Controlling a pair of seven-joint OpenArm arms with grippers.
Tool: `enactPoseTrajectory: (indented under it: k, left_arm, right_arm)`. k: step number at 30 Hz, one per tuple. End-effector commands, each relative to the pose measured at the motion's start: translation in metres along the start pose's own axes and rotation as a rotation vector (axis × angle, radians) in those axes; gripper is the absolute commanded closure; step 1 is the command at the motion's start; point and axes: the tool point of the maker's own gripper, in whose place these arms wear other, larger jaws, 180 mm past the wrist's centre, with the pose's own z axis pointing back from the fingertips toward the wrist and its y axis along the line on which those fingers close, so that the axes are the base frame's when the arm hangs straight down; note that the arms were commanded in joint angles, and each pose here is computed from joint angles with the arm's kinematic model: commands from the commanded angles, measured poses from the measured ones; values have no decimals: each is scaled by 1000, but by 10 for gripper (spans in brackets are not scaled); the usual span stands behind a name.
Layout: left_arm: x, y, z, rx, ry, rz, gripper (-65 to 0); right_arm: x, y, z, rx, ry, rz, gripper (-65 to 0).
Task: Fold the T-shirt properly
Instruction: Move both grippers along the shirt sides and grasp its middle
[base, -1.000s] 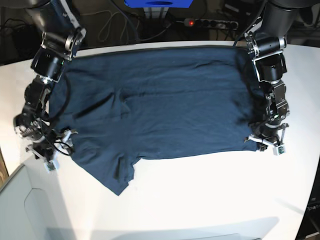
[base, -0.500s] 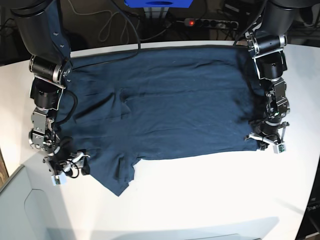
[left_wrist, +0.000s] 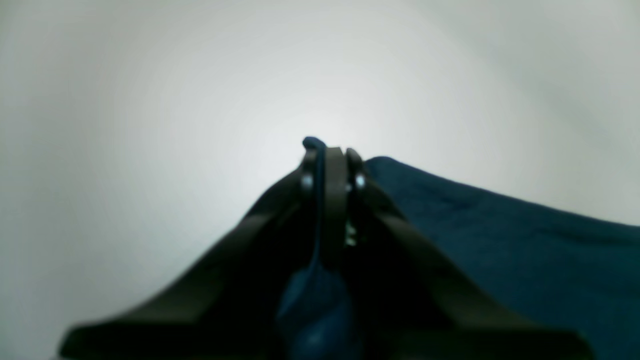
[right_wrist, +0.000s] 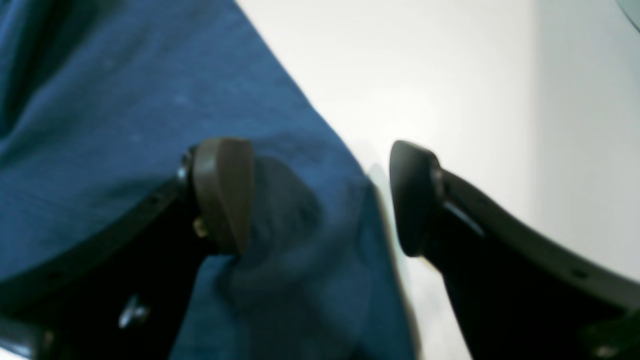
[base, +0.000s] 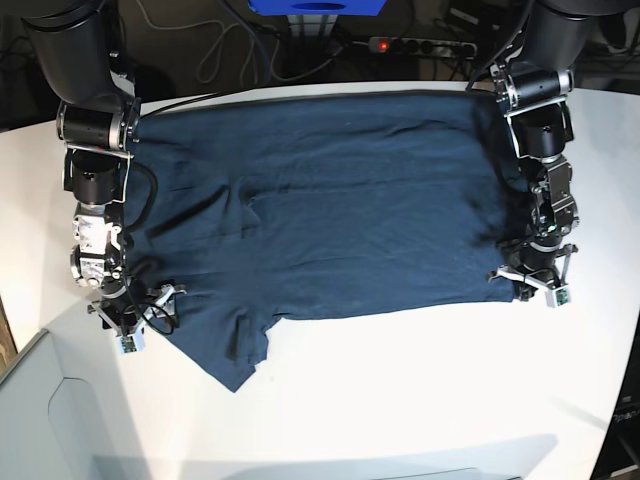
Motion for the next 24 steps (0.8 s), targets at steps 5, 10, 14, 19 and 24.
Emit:
enactPoseTrajectory:
  k: [5,10,14,19,24]
  left_arm:
    - [-5,4,1,8,35,-18,0]
    - [-5,4,1,8,35,-18,0]
    - [-5,4,1,8,35,-18,0]
    - [-12,6,3,11,47,-20,0]
    - [-11,6,3,12,45,-11,0]
  right_arm:
    - [29,-17,4,-33,-68,5,-402]
    - [9,-11,4,-19,-33,4,-372]
    - [4,-10,4,-18,-20,4,-210]
    - [-2,-10,5,-18,-15,3,-4]
    - [11,-14,7,-27,-46,10,-2]
